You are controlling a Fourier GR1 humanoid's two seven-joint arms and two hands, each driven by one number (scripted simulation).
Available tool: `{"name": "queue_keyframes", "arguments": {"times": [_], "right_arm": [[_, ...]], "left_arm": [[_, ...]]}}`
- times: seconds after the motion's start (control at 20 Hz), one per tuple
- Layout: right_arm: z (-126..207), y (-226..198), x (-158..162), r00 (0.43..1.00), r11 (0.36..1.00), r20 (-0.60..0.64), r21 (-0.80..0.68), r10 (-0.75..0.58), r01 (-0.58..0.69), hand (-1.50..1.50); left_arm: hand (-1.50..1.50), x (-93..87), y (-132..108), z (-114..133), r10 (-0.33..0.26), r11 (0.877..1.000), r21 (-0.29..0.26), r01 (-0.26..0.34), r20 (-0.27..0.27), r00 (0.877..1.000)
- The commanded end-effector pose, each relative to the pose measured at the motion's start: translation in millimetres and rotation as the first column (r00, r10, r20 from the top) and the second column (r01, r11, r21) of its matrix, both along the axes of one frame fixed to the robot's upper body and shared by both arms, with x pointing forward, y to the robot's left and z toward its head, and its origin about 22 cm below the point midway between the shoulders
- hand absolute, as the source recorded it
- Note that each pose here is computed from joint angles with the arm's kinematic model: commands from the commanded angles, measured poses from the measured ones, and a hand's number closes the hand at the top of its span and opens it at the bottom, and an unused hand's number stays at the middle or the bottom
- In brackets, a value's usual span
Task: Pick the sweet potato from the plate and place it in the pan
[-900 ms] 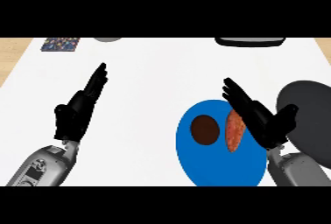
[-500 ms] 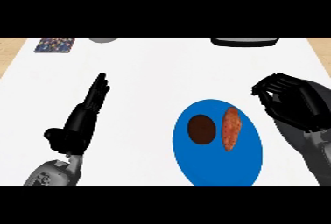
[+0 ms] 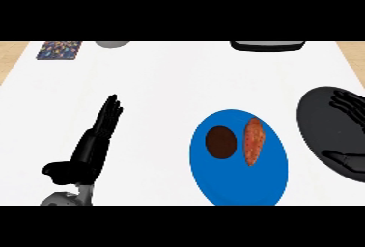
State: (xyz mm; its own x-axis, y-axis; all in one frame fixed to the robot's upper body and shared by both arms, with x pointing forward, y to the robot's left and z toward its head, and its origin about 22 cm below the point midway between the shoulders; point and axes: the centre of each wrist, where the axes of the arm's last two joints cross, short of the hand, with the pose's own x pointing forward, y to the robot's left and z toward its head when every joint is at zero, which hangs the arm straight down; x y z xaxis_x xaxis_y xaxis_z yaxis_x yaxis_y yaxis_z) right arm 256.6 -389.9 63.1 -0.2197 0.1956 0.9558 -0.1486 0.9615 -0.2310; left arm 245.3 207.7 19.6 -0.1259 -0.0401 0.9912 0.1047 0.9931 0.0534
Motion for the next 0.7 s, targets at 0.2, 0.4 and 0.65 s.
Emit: {"name": "queue_keyframes", "arguments": {"times": [0.2,0.4,0.65], "right_arm": [[51.4,6.4,12.1,0.993,0.953,-0.045,-0.28,0.108,-0.117,-1.5],[59.8,22.4,28.5,0.973,0.9,-0.172,-0.384,0.152,-0.208,-1.5],[53.9,83.0,38.8,0.939,0.759,-0.288,-0.564,0.188,-0.325,-1.5]], "left_arm": [[0.0,7.2,6.5,-6.4,-0.001,1.0,0.004,0.0,0.022,1.0],[0.0,-5.6,-5.7,-9.6,-0.011,1.0,0.001,0.011,0.001,1.0],[0.0,13.3,-4.3,9.4,-0.025,1.0,0.0,0.025,0.026,0.999]]}}
